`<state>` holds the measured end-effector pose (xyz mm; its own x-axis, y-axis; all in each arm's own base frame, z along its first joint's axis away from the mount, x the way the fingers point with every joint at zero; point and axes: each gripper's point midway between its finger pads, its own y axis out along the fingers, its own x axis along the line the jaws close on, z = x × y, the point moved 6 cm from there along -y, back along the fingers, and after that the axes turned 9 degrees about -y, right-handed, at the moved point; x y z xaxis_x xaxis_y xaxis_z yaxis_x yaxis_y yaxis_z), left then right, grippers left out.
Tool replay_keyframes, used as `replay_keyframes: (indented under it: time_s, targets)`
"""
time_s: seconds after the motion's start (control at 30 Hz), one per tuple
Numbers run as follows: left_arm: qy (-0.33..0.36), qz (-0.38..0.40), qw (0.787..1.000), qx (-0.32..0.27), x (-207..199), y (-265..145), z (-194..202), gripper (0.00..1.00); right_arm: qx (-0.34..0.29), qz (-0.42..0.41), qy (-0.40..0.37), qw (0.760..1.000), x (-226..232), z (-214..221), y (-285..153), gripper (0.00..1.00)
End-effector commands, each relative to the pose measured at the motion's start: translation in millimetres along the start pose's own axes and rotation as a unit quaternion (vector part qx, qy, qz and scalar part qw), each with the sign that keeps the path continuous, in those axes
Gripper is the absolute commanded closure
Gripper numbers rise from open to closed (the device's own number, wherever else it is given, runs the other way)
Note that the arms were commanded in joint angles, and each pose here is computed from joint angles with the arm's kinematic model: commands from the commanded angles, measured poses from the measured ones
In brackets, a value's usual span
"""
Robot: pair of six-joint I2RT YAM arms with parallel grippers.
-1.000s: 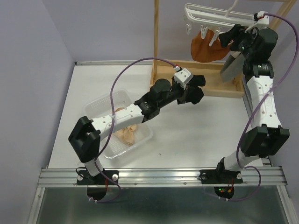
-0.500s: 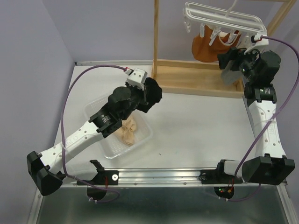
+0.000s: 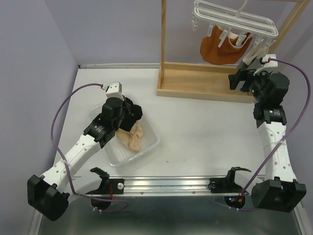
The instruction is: Remove the underwear clipped to the hanger
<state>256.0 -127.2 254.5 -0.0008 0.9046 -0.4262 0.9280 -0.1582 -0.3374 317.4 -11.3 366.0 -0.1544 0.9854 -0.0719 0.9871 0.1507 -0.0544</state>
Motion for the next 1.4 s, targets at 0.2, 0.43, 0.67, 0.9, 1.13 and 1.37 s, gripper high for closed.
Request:
replay_keyframes:
  time_s: [0.2, 0.43, 0.67, 0.9, 1.13, 1.37]
  targets:
    - [-0.071, -0.031, 0.997, -0.013, 13.6, -7.9, -3.4, 0.32, 0.019, 0.047, 0.031, 0.998, -19.5, 15.0, -19.8, 0.00]
    - [-0.059, 0.051, 0.994, -0.071, -3.8, -52.1, -45.9, 0.01, 0.026, 0.038, 0.060, 0.997, -26.7, 12.7, -22.2, 0.00]
    - [-0.053, 0.103, 0.986, -0.122, -5.2, -83.7, -62.9, 0.01, 0.019, 0.033, 0.114, 0.993, -51.3, 3.8, -18.3, 0.00]
    - [-0.050, 0.143, 0.976, -0.160, -7.1, -98.0, -68.9, 0.01, 0.011, 0.032, 0.127, 0.991, -88.3, -1.1, -13.1, 0.00]
    - [-0.040, 0.173, 0.971, -0.163, -11.6, -92.3, -61.9, 0.01, -0.009, -0.008, 0.062, 0.998, -106.9, 1.5, 8.5, 0.00]
    - [-0.041, 0.203, 0.964, -0.165, -23.5, -82.9, -63.1, 0.01, -0.016, -0.013, 0.021, 1.000, -140.8, 6.7, 47.0, 0.00]
